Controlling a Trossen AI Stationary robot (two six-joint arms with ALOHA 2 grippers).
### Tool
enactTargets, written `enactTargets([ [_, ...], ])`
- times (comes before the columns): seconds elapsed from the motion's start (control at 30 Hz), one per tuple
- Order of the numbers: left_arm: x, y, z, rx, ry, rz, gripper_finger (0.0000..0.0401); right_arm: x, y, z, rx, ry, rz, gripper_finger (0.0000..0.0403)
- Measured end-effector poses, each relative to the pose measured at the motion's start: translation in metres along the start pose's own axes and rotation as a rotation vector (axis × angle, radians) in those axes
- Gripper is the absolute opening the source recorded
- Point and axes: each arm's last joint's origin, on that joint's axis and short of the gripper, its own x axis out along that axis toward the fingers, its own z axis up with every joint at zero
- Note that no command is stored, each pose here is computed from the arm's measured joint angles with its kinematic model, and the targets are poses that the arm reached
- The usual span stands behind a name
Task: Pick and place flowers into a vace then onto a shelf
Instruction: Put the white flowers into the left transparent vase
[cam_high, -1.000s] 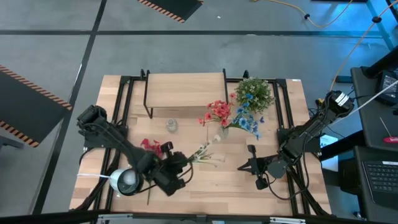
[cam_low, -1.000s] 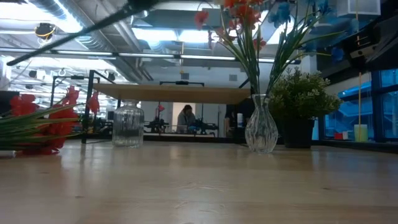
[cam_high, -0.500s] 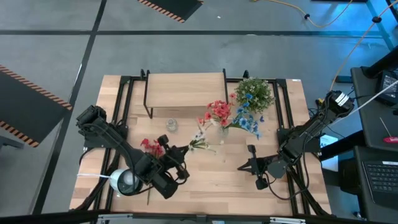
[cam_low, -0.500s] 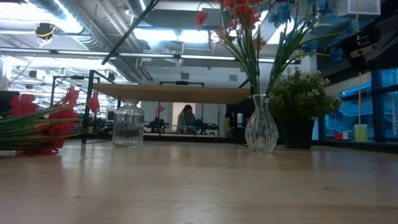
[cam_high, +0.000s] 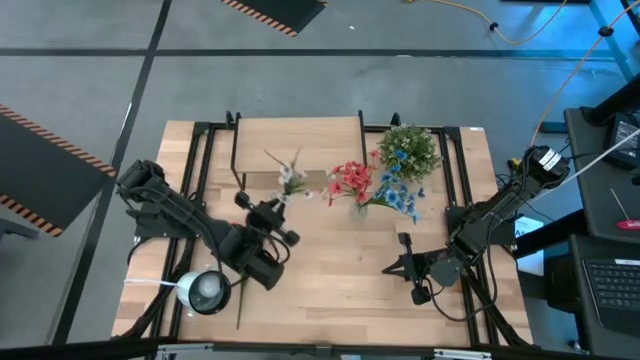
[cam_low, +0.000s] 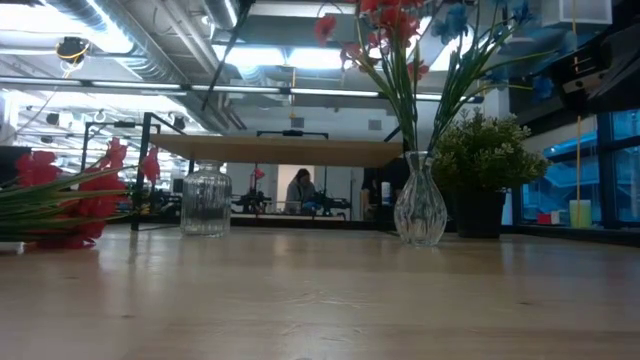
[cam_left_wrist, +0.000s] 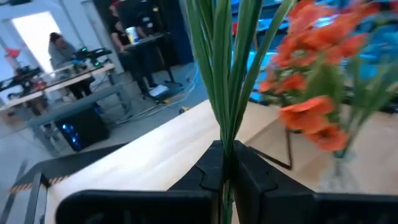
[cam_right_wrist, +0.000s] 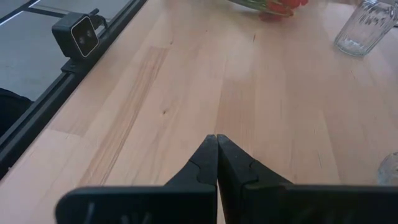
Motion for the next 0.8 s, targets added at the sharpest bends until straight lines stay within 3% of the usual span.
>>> enactTargets([
  [0.43,0.027,0.047,-0.055,-0.171,-0.108,0.125,0.0013,0.000,0.000,0.000,-0.007,0.001,-0.003,0.0000],
  [0.8,0.035,0.049,-0.059,-0.179,-0.107,0.156,0.0013,0.000,0.000,0.000,-0.032,0.004,-0.004,0.0000],
])
